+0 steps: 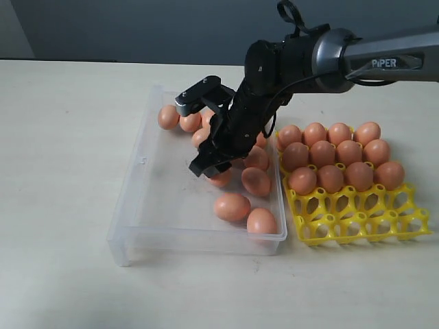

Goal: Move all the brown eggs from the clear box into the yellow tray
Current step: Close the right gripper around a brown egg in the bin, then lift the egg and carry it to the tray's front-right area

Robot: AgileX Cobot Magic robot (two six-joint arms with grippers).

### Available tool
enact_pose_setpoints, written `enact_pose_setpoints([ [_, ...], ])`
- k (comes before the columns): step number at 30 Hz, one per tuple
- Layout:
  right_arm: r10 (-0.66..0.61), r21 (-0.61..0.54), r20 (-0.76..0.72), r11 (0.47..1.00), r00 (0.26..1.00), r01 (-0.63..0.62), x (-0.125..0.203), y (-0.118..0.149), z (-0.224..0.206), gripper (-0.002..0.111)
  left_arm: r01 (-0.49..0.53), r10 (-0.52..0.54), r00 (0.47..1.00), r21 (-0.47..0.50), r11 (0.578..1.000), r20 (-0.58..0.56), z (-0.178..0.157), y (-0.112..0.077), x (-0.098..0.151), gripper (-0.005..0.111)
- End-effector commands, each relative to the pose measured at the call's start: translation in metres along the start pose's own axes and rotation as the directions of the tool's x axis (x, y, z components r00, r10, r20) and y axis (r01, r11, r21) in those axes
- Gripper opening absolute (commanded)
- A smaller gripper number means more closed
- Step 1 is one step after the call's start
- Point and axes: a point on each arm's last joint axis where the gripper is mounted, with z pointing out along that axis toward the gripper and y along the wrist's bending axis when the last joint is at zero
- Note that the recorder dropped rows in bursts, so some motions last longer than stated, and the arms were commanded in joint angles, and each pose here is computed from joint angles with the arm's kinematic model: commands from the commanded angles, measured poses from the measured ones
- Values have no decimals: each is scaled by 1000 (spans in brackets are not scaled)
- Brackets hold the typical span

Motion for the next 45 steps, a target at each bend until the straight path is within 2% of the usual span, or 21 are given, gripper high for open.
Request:
enact_pose_setpoints([
  [1,-7,6,-13,1000,1000,7,2,-3,10,49,3,-3,1000,3,1000,6,0,0,1,12],
  [11,42,-18,-39,999,998,-42,6,-2,19,48,3,-3,1000,3,1000,6,0,0,1,12],
  [12,46,-19,-38,999,998,-47,6,-2,19,45,3,-3,1000,3,1000,6,0,0,1,12],
  [14,68,-21,-45,997,997,-69,7,-2,19,29,3,-3,1000,3,1000,6,0,0,1,12],
  [15,79,-20,-45,997,996,-80,7,-2,19,20,3,-3,1000,3,1000,6,0,0,1,12],
  [16,103,-19,-45,994,994,-104,7,-2,19,4,3,-3,1000,3,1000,6,0,0,1,12],
  [18,136,-18,-46,990,990,-137,7,-2,19,0,3,-3,1000,3,1000,6,0,0,1,12],
  [25,206,-14,55,979,977,-205,-5,-1,3,0,3,-3,1000,3,1000,6,0,0,1,12],
  [30,269,-19,237,962,934,-273,-16,2,-30,0,3,-3,1000,3,1000,6,0,0,1,12],
  [33,273,12,344,956,898,-295,-10,4,-49,0,3,-3,1000,3,1000,6,0,0,1,12],
  [35,270,17,340,956,901,-293,0,7,-56,0,3,-3,1000,3,1000,6,0,0,1,12],
  [39,166,49,261,982,951,-184,13,10,-51,0,3,-3,1000,3,1000,6,0,0,1,12],
  [42,75,64,226,994,971,-92,14,9,-41,8,3,-3,1000,3,1000,6,0,0,1,12],
  [45,37,35,127,999,991,-42,14,10,-34,31,3,-3,1000,3,1000,6,0,0,1,12],
])
